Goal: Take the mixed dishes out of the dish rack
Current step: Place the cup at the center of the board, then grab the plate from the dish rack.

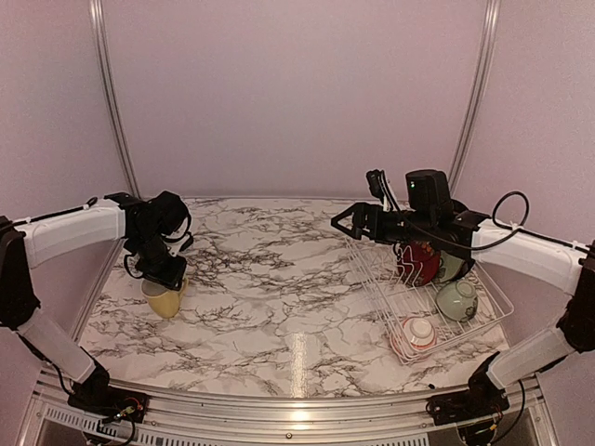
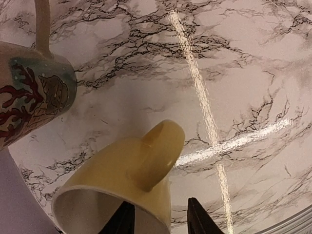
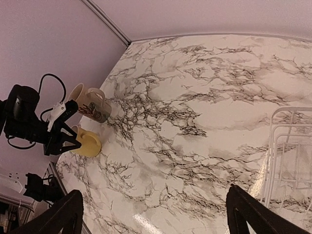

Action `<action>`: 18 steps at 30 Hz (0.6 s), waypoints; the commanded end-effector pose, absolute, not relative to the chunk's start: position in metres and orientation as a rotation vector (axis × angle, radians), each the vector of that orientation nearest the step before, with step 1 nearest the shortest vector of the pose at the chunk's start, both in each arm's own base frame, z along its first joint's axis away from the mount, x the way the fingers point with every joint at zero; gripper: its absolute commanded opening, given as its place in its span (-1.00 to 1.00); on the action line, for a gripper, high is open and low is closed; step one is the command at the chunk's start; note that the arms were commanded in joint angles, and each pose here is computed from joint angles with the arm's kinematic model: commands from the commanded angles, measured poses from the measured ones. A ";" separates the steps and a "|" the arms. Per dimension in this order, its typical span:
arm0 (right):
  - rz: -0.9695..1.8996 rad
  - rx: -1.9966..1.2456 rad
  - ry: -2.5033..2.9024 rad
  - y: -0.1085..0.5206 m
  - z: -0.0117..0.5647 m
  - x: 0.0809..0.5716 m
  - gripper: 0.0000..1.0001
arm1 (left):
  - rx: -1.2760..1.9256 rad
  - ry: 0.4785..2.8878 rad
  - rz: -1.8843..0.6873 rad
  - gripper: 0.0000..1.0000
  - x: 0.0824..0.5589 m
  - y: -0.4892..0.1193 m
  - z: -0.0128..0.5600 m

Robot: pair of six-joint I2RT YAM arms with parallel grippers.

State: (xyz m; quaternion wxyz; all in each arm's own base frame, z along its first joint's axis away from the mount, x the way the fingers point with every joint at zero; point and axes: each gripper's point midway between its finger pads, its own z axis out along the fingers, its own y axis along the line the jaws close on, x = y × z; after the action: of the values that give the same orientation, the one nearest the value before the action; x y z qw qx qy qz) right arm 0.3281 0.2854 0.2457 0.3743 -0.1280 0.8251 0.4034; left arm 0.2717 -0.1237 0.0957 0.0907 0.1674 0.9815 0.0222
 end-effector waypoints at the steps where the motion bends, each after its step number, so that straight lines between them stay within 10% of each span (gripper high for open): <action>1: 0.887 -0.321 2.098 0.268 0.262 0.336 0.97 | 0.471 2.811 0.041 -0.16 0.287 -0.127 0.135; 13: 0.510 -0.282 2.144 0.217 0.260 0.347 0.97 | 0.452 2.483 -0.149 0.07 0.298 -0.143 0.256; 18: 0.371 -0.222 2.156 0.183 0.256 0.345 0.97 | 0.432 2.234 -0.395 0.56 0.293 -0.165 0.326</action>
State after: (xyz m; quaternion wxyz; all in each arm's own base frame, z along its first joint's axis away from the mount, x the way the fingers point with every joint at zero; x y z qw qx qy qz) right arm 0.3446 0.2194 0.2505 0.4369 -0.1097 0.8659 0.2174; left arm 0.3006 -0.1471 0.2748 0.3339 0.1624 0.9254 -0.0756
